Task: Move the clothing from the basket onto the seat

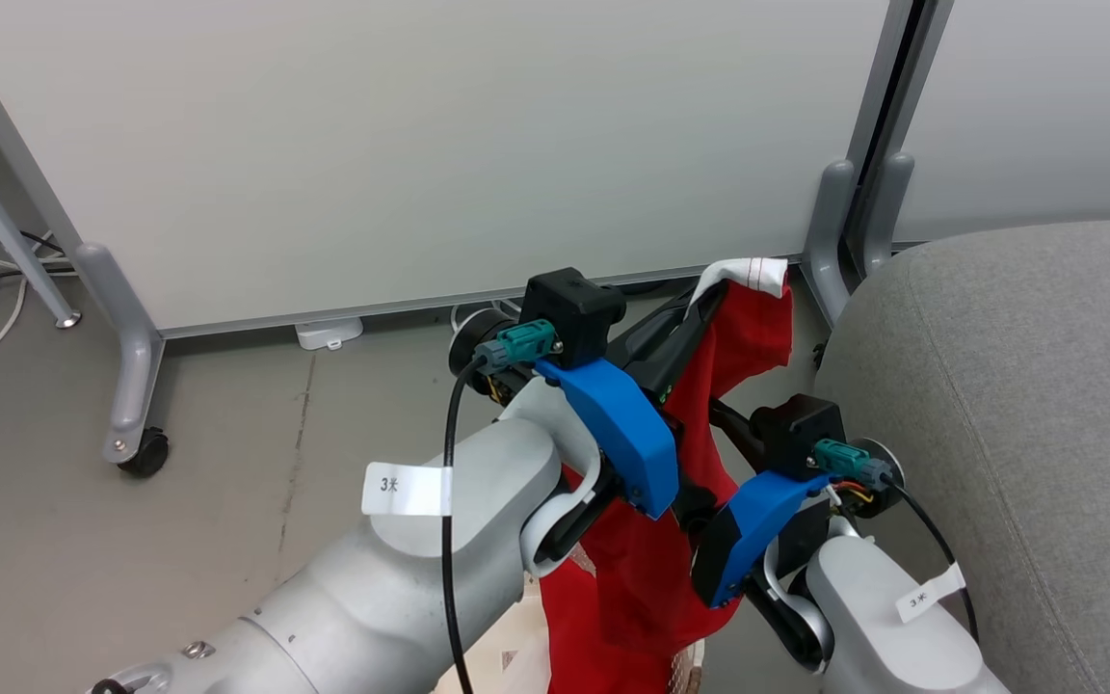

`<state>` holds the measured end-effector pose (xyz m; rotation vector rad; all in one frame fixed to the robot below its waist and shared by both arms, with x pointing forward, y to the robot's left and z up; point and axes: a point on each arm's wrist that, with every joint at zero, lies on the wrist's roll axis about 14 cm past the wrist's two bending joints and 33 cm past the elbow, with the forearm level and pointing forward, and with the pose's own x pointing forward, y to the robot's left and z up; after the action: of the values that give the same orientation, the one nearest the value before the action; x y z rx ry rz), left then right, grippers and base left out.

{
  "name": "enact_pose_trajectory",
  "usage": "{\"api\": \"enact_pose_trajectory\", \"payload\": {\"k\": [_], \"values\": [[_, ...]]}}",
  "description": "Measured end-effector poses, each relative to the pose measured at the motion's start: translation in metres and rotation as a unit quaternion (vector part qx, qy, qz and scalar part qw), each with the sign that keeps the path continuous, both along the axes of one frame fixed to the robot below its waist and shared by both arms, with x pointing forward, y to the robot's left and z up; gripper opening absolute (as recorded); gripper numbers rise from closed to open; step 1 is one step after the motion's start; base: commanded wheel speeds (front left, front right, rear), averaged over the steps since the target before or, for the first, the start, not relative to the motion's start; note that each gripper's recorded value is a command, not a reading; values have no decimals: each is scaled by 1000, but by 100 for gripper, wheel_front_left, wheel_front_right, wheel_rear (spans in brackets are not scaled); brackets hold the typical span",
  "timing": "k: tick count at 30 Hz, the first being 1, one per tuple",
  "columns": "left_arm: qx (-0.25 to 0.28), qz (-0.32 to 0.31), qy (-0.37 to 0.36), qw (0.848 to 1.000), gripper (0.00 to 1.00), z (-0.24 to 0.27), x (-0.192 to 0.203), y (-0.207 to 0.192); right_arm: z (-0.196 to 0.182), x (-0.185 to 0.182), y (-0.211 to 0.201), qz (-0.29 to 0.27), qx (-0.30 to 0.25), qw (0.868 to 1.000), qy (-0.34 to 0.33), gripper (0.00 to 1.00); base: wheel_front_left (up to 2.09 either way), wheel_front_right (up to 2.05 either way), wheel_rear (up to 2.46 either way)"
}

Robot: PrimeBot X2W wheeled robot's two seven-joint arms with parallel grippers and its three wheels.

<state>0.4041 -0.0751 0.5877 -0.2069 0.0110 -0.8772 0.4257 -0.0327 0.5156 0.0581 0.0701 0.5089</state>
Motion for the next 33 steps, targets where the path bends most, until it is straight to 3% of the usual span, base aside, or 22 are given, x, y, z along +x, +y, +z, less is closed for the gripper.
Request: {"api": "enact_pose_trajectory", "payload": {"k": [3, 4, 5, 6, 7, 33], "values": [[-2, -3, -3, 1000, 0, 3, -2, -2, -1, 2, 0, 0, 3, 1000, 5, 100, 0, 0, 0], [-3, -4, -2, 1000, 0, 4, -2, -2, -2, 2, 0, 0, 3, 1000, 8, 75, 0, 0, 0], [-4, -5, -2, 1000, 0, 4, -3, -3, -4, 2, 1, 0, 3, 1000, 11, 38, 0, 0, 0], [-3, -7, -3, 1000, 0, 5, -4, -3, -5, 2, 1, 1, 2, 1000, 13, 9, 0, 0, 0], [-3, -7, -4, 1000, 0, 5, -5, -4, -7, 1, 1, 3, -1, 1000, 15, 0, 0, 0, 0], [11, -5, 12, 1000, 0, -7, -5, -3, -18, -4, -4, -2, -7, 1000, 29, 0, 0, 0, 0]]}}
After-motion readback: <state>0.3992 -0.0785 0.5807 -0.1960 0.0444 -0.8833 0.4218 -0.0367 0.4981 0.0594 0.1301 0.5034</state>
